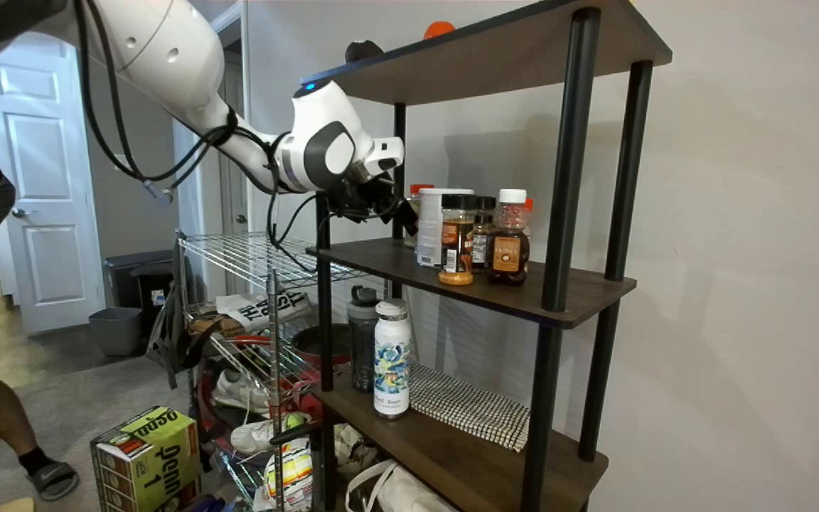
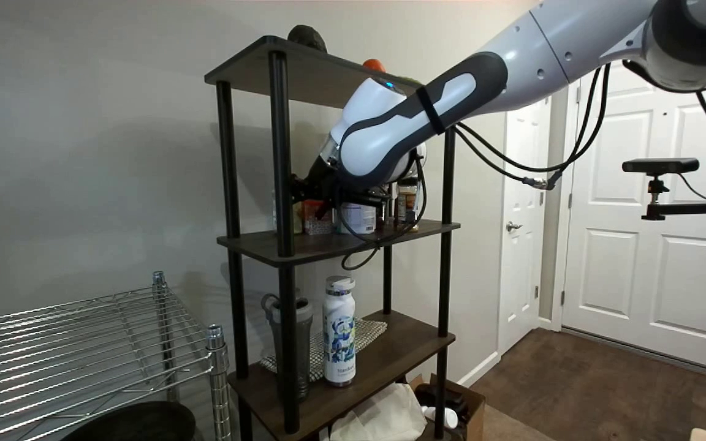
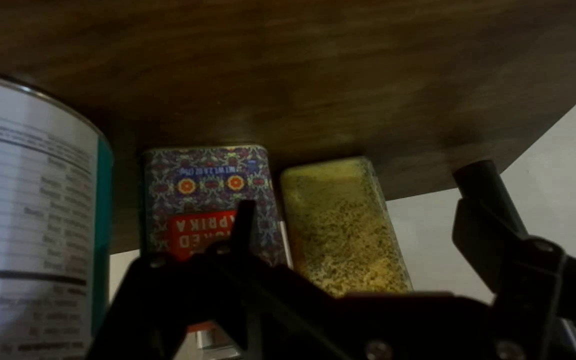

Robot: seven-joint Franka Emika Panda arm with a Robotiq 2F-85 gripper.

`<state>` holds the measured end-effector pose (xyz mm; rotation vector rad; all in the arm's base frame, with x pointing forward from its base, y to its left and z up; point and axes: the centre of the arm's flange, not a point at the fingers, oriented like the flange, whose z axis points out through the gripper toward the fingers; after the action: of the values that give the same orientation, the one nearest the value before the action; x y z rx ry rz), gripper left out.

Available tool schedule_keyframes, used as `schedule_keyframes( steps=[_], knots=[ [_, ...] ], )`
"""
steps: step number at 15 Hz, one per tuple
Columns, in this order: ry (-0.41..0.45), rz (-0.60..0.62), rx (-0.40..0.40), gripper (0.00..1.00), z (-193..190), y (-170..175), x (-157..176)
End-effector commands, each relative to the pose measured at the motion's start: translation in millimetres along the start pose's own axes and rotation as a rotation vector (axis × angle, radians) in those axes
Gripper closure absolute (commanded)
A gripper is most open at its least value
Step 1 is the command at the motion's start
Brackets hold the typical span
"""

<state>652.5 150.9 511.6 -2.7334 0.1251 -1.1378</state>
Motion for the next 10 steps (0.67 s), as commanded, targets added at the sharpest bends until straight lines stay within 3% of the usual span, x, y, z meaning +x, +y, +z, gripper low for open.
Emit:
schedule_keyframes(
  steps=[1, 10],
  knots=[
    [-0.005, -0.003, -0.02, 0.0, 4.7, -1.9, 7.2],
    [-0.016, -0.001, -0.034, 0.0, 10.1, 3.1, 4.0]
  ],
)
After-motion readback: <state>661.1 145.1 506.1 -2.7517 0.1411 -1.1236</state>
